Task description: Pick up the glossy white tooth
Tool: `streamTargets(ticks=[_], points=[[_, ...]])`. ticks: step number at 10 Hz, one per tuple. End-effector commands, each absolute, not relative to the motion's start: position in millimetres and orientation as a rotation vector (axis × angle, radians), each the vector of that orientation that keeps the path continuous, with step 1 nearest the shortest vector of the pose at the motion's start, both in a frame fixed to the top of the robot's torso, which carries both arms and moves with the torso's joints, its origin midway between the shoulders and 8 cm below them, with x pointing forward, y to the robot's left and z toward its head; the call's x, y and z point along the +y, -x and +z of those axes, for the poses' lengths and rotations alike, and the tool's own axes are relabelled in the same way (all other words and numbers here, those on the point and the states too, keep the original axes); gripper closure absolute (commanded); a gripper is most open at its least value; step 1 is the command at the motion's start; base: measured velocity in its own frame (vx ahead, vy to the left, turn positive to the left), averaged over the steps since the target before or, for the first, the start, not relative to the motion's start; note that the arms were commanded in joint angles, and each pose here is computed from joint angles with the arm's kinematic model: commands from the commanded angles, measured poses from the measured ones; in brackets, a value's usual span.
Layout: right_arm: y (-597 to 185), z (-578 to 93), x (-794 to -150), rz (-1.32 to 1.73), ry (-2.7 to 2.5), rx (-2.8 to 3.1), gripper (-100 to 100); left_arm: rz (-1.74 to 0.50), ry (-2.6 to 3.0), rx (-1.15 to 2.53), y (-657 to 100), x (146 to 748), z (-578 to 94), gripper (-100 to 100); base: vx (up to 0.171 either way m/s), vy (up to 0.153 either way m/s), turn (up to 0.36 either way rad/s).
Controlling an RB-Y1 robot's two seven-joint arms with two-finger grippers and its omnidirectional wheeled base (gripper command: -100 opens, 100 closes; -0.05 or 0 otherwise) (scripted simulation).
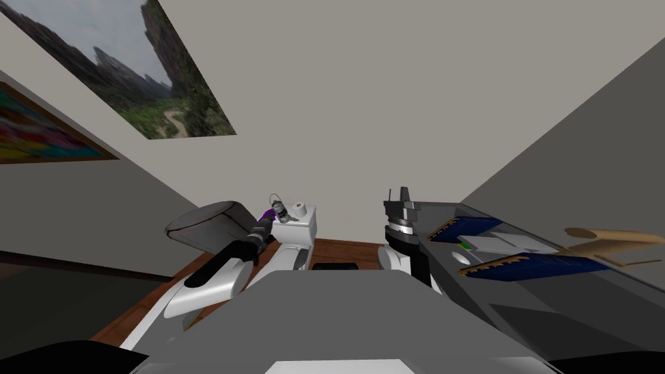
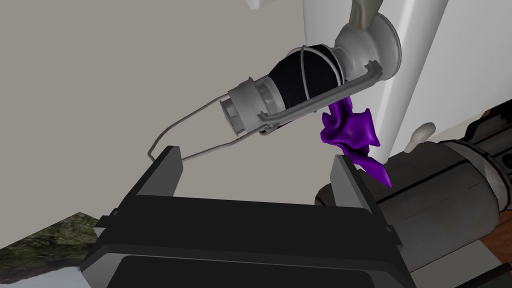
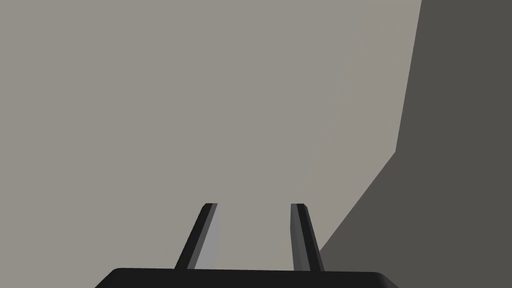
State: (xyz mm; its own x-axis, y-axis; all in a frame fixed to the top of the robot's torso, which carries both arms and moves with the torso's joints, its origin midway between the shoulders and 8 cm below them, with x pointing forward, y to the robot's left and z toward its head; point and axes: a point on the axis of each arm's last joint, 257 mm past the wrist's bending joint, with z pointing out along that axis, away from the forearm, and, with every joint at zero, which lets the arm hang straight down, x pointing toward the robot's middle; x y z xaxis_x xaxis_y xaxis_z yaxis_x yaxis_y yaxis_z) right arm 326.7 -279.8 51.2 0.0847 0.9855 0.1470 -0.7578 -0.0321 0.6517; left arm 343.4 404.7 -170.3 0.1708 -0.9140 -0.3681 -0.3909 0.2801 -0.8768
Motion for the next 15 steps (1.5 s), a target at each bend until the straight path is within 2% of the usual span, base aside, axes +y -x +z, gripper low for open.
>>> streamTargets(ticks=[1,15], points=[[-326.7,51.2,-279.8,1.466,-0.688,0.420,0,-0.557,1.340,1.449,-338.3,407.4,-181.7,-100,0.074,0.002,-0.004],[-326.7,51.2,-279.8,1.466,-0.688,0.420,0,-0.342,1.592,1.737,-277.1,410.2,-266.6,-100,0.087,0.000,-0.015]])
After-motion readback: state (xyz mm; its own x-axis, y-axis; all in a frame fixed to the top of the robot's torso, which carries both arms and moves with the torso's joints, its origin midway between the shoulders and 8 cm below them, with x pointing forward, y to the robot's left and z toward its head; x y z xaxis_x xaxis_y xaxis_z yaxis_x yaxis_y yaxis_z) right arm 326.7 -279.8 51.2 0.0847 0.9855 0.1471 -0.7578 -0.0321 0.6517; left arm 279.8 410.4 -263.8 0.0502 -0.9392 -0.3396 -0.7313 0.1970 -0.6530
